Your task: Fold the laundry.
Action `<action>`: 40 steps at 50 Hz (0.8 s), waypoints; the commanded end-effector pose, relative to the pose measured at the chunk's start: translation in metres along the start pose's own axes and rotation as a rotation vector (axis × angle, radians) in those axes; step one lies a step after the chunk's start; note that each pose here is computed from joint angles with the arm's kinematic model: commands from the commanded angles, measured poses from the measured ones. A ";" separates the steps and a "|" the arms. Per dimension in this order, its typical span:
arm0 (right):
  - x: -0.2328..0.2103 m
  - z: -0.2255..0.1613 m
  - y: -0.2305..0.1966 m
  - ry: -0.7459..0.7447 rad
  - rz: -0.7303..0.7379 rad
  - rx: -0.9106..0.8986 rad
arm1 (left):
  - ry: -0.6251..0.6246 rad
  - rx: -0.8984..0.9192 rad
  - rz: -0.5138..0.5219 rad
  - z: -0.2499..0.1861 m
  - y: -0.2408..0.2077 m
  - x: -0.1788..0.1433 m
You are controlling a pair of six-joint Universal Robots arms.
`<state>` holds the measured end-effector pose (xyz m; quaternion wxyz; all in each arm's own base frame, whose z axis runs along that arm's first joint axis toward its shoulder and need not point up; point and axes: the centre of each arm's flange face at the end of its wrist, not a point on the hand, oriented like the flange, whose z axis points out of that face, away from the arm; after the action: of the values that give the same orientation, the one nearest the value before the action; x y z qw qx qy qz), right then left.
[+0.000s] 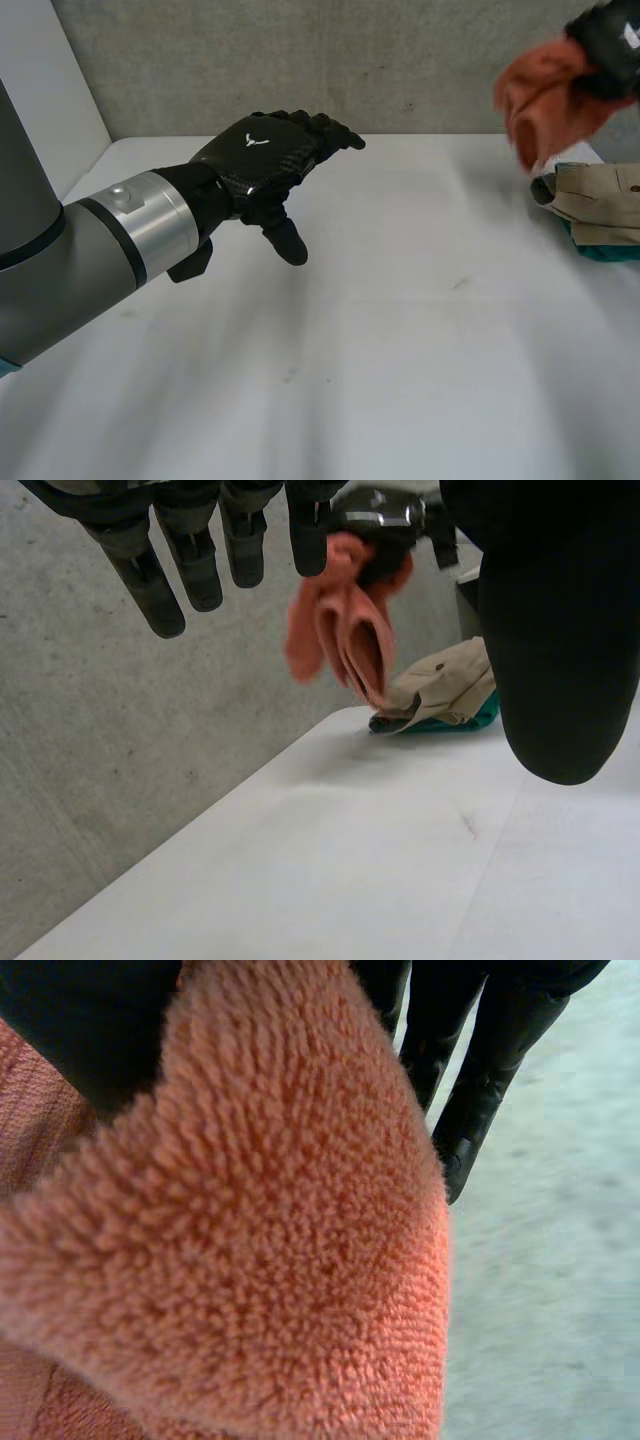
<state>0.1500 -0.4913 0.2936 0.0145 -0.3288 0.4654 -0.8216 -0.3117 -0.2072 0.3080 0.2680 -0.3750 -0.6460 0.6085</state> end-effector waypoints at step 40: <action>0.130 -0.125 0.060 0.199 0.091 -0.425 | 0.008 -0.026 -0.027 0.003 0.009 0.003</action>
<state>-0.0390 -0.4857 0.2214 0.0176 -0.2665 0.6297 -0.7295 -0.3145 -0.2068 0.2975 0.2745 -0.3728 -0.6584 0.5934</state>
